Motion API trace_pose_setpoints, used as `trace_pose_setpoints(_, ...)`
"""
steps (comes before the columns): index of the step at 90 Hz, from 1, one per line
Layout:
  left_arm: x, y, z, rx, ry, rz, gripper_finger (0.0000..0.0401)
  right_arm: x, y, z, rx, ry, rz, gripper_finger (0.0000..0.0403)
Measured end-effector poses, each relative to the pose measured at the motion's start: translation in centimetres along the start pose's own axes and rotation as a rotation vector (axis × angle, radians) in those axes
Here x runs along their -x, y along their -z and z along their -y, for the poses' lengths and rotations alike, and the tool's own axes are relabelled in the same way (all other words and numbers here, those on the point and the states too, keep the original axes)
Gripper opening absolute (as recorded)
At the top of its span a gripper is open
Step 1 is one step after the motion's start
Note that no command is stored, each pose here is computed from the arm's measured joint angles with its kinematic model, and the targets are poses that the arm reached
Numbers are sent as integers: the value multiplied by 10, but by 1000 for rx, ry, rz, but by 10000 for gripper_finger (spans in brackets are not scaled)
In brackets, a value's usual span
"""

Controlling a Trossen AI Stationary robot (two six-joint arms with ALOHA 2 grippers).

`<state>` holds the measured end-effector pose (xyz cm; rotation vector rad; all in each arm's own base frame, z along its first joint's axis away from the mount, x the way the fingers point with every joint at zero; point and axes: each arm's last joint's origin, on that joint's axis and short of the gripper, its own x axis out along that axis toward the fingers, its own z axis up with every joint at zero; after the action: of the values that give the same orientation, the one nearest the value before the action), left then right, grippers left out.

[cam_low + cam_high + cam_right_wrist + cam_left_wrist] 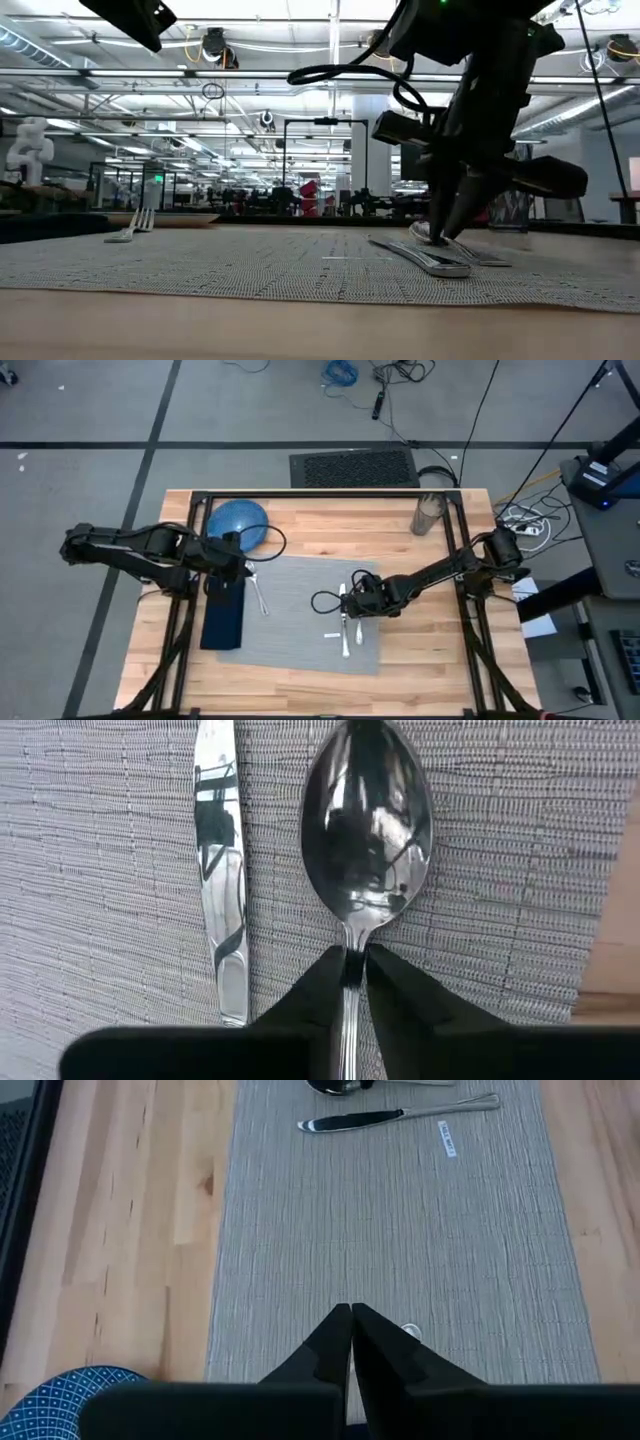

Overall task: Set table place
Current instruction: Put the silver spoon on the gray placemat beside the silver knife, then adjust the silver knife

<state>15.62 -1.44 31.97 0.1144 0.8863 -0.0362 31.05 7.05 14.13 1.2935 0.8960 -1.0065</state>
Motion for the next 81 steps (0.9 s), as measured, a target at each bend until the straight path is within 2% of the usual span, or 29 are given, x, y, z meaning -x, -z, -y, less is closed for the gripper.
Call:
trace_pose_setpoints(28, 0, 0, 0, 0, 0, 0, 0, 2, 5, 0, 14, -20, 14, 42)
trace_pose_setpoints(52, 0, 0, 0, 0, 0, 0, 0, 21, 6, -5, 12, -133, 109, 43)
trace_pose_setpoints(81, 0, 0, 0, -1, 0, 1, 0, 22, 4, -11, 19, -188, 116, 43)
